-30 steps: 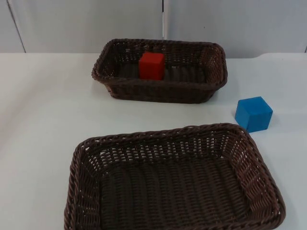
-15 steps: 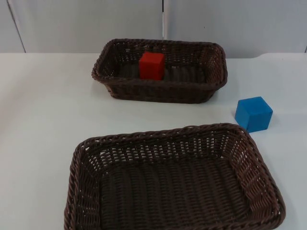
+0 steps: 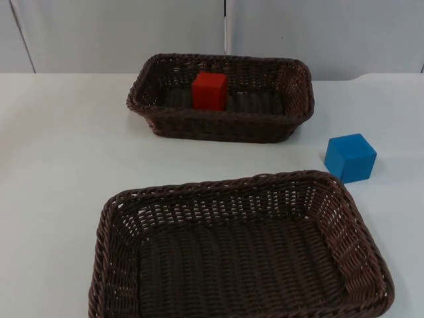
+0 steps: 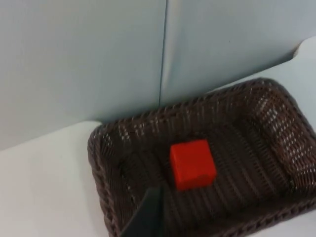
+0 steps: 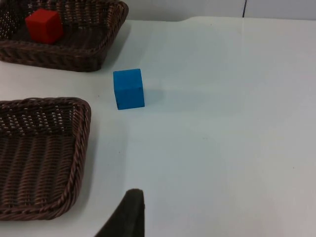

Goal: Pick up one cube with the left hand and place it into the upper basket. Pick up one cube with the right hand and place it into the lower basket.

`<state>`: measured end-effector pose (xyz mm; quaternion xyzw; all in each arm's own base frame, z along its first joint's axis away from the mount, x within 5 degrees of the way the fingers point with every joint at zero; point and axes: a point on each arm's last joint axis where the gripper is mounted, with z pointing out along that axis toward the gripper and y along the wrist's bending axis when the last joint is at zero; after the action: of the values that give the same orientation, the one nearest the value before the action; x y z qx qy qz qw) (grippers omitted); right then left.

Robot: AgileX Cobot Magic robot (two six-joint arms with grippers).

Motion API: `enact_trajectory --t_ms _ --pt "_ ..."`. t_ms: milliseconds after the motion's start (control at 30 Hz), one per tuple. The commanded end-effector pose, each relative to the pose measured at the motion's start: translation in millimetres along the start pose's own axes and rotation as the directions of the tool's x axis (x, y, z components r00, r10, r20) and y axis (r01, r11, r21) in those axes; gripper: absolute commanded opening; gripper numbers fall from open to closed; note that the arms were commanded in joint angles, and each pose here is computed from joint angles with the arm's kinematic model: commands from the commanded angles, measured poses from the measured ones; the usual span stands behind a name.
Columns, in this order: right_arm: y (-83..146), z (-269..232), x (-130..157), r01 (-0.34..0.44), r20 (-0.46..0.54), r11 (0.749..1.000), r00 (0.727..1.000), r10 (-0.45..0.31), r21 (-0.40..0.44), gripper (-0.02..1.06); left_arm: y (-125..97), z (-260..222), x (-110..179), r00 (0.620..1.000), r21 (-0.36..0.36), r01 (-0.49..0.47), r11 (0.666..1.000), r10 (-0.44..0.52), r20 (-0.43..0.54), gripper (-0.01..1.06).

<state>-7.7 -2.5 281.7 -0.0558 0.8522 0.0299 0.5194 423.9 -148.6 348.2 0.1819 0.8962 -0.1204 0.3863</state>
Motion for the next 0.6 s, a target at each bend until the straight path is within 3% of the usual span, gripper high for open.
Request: enact_trajectory --t_ms 0,567 --pt "0.2 1.1 1.2 -0.002 0.000 1.000 1.000 0.002 0.004 1.05 -2.5 -5.7 6.2 1.000 -0.005 0.005 1.000 -0.005 0.019 0.89" --pt "0.2 1.1 1.2 -0.002 0.000 1.000 1.000 0.002 0.004 1.05 -8.0 -57.3 126.0 0.999 -0.058 0.041 0.997 -0.039 0.032 0.89"
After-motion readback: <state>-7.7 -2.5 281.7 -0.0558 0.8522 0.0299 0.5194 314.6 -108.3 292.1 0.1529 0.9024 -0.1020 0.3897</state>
